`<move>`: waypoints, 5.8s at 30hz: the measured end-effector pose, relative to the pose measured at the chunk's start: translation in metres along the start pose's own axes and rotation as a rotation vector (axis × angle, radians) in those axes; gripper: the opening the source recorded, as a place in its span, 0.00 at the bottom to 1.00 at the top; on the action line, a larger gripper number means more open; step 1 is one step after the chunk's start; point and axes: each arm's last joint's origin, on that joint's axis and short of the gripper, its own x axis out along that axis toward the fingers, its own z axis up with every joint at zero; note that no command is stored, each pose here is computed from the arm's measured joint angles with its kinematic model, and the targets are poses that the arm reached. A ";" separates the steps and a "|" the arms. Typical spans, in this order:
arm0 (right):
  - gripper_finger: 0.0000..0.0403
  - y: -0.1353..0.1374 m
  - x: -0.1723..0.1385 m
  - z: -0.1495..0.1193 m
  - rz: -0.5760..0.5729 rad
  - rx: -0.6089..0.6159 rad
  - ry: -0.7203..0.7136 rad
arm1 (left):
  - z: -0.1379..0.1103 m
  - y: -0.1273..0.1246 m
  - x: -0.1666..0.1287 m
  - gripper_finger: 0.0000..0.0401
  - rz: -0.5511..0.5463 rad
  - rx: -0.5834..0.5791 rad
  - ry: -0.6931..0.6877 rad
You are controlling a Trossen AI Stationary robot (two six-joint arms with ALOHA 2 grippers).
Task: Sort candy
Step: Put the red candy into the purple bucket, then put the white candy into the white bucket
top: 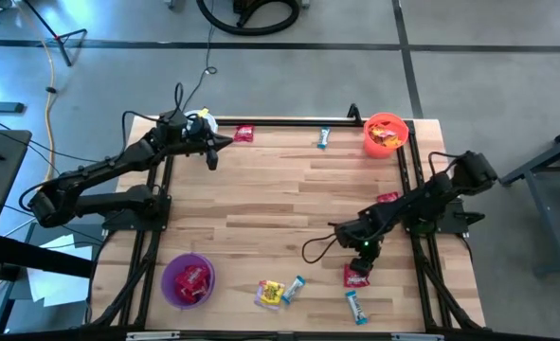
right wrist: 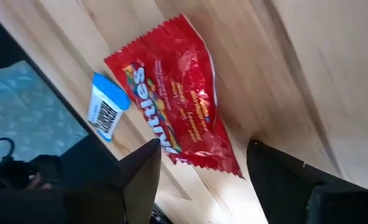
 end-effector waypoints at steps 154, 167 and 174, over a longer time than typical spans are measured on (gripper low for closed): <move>0.00 0.017 -0.307 0.058 -0.285 -0.465 -1.334 | -0.084 -0.216 -0.087 0.05 -0.342 -0.578 1.200; 0.00 0.018 -0.306 0.057 -0.224 -0.415 -1.335 | -0.048 -0.220 -0.100 0.25 -0.406 -0.493 1.179; 0.00 0.016 -0.295 0.055 -0.175 -0.350 -1.219 | -0.016 -0.220 -0.110 0.26 -0.521 -0.424 1.163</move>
